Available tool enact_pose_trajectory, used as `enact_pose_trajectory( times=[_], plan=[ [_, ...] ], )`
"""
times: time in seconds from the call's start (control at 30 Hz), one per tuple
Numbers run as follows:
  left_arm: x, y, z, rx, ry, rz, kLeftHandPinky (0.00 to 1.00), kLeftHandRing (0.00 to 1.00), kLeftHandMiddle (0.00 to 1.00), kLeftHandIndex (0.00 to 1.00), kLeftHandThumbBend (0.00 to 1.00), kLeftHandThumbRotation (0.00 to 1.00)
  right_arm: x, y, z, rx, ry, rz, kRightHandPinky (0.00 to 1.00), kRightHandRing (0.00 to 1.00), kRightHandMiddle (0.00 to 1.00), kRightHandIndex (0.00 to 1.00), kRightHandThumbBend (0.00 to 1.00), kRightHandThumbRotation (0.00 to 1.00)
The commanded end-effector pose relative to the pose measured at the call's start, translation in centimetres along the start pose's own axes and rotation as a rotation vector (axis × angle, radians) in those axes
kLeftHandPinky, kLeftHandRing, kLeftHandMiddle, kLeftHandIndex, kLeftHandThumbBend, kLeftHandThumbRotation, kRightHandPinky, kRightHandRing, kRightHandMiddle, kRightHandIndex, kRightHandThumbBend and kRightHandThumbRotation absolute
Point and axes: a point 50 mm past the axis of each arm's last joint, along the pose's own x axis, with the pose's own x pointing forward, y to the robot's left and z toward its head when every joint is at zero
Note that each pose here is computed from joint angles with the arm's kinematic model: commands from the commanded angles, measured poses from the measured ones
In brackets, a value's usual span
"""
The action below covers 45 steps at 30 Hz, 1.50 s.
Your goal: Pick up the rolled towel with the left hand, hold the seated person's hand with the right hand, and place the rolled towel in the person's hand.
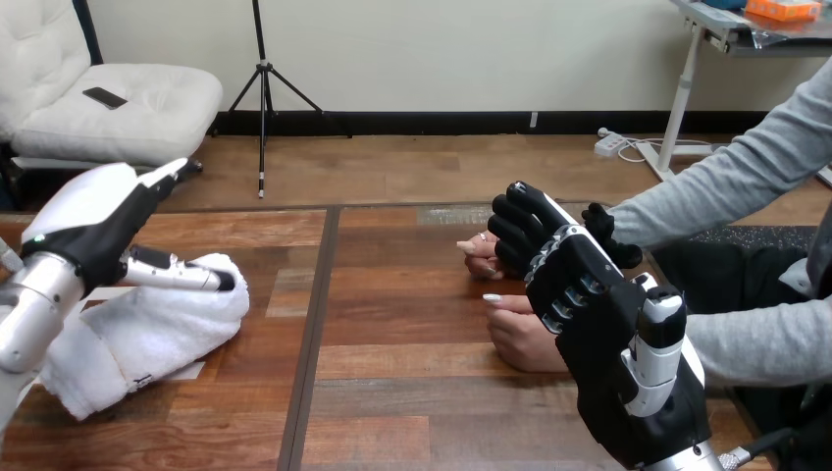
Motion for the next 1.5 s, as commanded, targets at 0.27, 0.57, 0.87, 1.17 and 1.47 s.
enact_pose_trajectory(
  times=[0.27,0.57,0.87,1.17,1.47],
  plan=[
    [1.1,2.9,-0.3,0.103,0.063,0.082,0.83,0.94,0.95,0.96,1.0,0.26,1.6,-0.2,1.6,-0.038,-0.104,0.022,0.96,0.93,0.92,0.89,1.0,1.0],
    [1.1,2.8,-0.8,0.181,0.085,0.084,0.91,0.95,0.95,0.95,1.0,0.26,1.6,-0.2,1.6,-0.039,-0.107,0.019,0.95,0.92,0.91,0.88,1.0,1.0],
    [1.2,2.7,-1.4,0.251,0.133,0.055,0.95,0.95,0.96,0.95,1.0,0.28,1.6,-0.1,1.7,-0.045,-0.111,0.018,0.94,0.92,0.9,0.88,1.0,1.0],
    [1.3,2.7,-1.7,0.282,0.167,0.015,0.96,0.97,0.97,0.96,1.0,0.36,1.5,-0.1,1.7,-0.033,-0.116,0.023,0.92,0.92,0.9,0.88,1.0,1.0],
    [1.3,2.7,-1.8,0.274,0.182,-0.016,0.96,0.97,0.97,0.95,1.0,0.42,1.5,-0.1,1.7,-0.035,-0.117,0.019,0.92,0.92,0.9,0.88,1.0,1.0]
  ],
)
